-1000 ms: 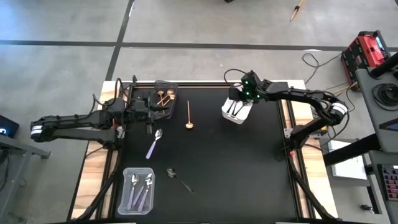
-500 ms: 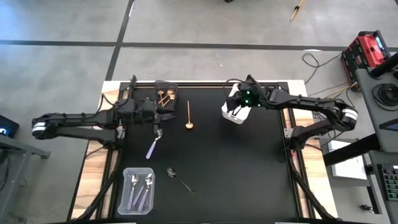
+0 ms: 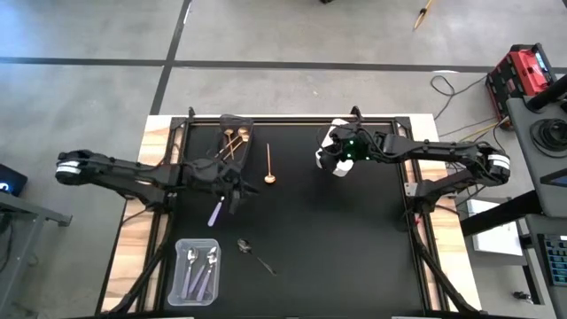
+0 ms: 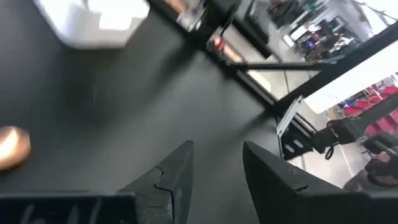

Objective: Sort silverware by color (type)
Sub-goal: Put the purple spoon into the transparent bin

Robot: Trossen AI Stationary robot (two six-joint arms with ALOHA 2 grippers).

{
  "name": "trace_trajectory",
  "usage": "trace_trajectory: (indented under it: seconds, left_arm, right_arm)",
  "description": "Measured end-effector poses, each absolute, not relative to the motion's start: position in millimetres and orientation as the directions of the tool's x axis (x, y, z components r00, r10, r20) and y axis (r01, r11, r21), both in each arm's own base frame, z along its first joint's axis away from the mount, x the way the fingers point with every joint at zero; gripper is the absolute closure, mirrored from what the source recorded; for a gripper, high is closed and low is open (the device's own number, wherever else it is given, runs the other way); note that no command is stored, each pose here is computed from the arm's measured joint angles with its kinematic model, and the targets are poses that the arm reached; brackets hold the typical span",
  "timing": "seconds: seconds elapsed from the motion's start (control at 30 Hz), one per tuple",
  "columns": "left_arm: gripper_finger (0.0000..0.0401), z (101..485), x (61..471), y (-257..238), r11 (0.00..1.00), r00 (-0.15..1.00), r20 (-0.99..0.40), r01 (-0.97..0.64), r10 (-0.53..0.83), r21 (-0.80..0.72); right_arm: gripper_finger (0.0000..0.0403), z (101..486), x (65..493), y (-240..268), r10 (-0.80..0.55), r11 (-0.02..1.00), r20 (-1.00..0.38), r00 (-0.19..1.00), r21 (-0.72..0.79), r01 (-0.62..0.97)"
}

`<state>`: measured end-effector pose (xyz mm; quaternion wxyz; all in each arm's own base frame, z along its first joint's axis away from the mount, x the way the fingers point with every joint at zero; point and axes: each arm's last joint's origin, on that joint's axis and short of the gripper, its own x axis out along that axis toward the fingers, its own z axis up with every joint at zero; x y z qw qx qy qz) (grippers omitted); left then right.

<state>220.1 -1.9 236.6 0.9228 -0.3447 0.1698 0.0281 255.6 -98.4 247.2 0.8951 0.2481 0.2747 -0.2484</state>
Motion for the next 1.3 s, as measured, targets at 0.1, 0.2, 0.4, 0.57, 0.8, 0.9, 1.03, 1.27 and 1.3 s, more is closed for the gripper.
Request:
trace_trajectory:
  seconds: [0.1,0.2,0.4,0.57,0.8,0.9,1.03,1.27,1.3]
  left_arm:
    - [0.0280,227,222,-6,0.702,0.913,-0.399,-0.232,-0.080,-0.674]
    - [0.0280,219,221,-8,0.643,0.878,-0.471,-0.313,-0.085,-0.699]
    - [0.0280,209,217,-12,0.586,0.825,-0.555,-0.400,-0.104,-0.705]
    - [0.0281,210,217,-23,0.533,0.821,-0.551,-0.402,-0.150,-0.745]
    - [0.0301,210,215,-41,0.468,0.815,-0.546,-0.413,-0.191,-0.781]
    - [0.0311,218,219,-47,0.452,0.823,-0.537,-0.413,-0.186,-0.790]
    - [0.0321,233,232,-56,0.477,0.827,-0.532,-0.399,-0.182,-0.783]
    - [0.0324,250,251,-66,0.595,0.683,-0.722,-0.537,-0.109,-0.598]
    - [0.0324,252,253,-67,0.609,0.648,-0.756,-0.564,-0.092,-0.558]
  right_arm:
    - [0.0294,250,259,-95,-0.303,0.792,-0.590,0.748,0.281,0.542]
    - [0.0294,253,262,-92,-0.300,0.820,-0.557,0.775,0.265,0.508]
    - [0.0294,259,268,-88,-0.296,0.860,-0.493,0.818,0.236,0.452]
    - [0.0294,270,271,-89,-0.312,0.885,-0.393,0.865,0.211,0.415]
    - [0.0294,275,273,-90,-0.319,0.903,-0.338,0.885,0.175,0.393]
    - [0.0294,275,273,-90,-0.319,0.903,-0.338,0.885,0.174,0.392]
    - [0.0294,276,273,-90,-0.320,0.910,-0.335,0.886,0.151,0.385]
    - [0.0294,279,274,-90,-0.323,0.915,-0.301,0.897,0.142,0.377]
    - [0.0294,279,274,-90,-0.323,0.915,-0.299,0.898,0.142,0.377]
